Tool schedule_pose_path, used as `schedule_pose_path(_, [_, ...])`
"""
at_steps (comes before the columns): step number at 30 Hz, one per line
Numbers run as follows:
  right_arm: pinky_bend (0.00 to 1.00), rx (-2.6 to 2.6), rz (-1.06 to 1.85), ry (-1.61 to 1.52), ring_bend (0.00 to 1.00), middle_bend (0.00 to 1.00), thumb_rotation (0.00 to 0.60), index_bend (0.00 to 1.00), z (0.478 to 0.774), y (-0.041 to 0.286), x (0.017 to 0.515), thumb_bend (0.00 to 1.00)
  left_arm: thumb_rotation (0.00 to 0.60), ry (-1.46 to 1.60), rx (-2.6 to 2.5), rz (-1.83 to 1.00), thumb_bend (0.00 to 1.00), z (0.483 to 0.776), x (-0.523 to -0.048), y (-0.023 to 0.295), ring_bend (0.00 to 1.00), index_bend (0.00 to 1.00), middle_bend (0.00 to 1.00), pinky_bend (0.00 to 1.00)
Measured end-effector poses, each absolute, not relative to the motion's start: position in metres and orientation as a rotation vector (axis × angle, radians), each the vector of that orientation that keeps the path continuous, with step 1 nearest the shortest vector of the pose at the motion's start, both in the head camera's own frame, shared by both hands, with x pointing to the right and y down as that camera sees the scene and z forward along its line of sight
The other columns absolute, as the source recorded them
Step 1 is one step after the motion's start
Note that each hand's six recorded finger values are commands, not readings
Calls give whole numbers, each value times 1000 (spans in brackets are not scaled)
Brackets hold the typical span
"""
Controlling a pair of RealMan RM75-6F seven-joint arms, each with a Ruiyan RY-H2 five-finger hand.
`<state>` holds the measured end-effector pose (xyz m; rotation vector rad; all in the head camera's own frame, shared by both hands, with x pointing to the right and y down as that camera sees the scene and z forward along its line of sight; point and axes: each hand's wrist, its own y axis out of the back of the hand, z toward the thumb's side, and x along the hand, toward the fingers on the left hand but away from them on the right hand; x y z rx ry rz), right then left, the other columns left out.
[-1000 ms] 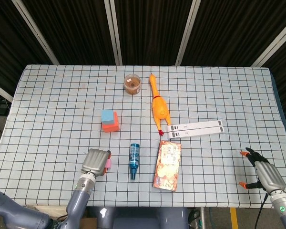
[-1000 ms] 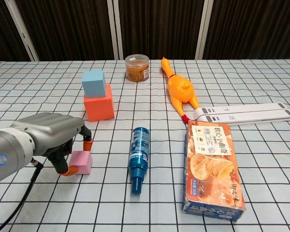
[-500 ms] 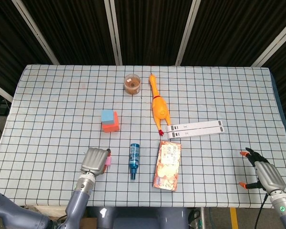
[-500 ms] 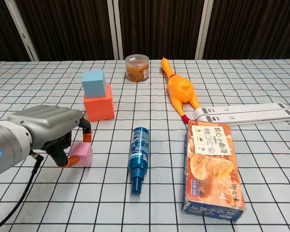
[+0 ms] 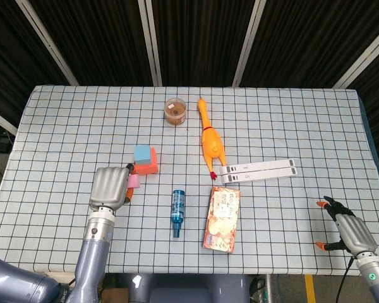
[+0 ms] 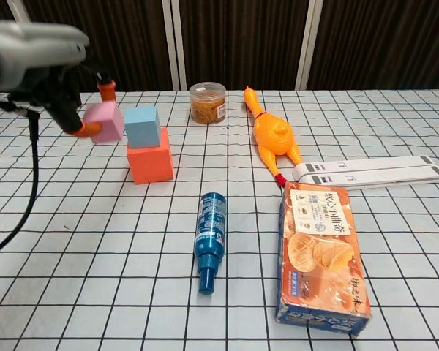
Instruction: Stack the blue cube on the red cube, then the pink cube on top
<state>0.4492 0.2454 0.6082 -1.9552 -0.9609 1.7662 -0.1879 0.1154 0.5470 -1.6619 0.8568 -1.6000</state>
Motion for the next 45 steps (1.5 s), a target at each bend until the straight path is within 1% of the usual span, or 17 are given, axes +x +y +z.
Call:
schedule_pose_path(3, [127,-1962,1763,-956,70,37,600,163,608,246,447,41,600,934,-1641,-1603,444,523,-184,95,849,436,995,871])
schedule_pose_path(7, [127,-1958,1760,-968,70,37,600,164,607,245,449,41,600,1010,-1658,-1608,444,506,-181,75,849,438,996,871])
schedule_pose_path(12, [127,-1956,1765,-981,70,38,600,167,606,245,452,41,600,1042,-1630,-1660,444,506,-189,56,849,437,996,868])
schedule_pose_path(16, [127,-1960,1764,-974,70,37,600,167,607,245,451,41,600,1076,-1579,-1684,445,510,-199,38,849,437,996,862])
schedule_pose_path(19, [127,-1957,1768,-976,70,37,600,168,607,245,452,41,600,1075,-1601,-1664,444,515,-197,32,849,438,995,861])
schedule_pose_path(34, [127,-1956,1800,-964,70,37,600,168,613,246,454,40,600,805,-1604,-1646,445,569,-198,20,846,434,991,847])
schedule_pose_path(45, [127,-1952,1810,-961,70,37,600,167,615,246,455,41,600,755,-1627,-1677,445,582,-204,17,845,428,990,845])
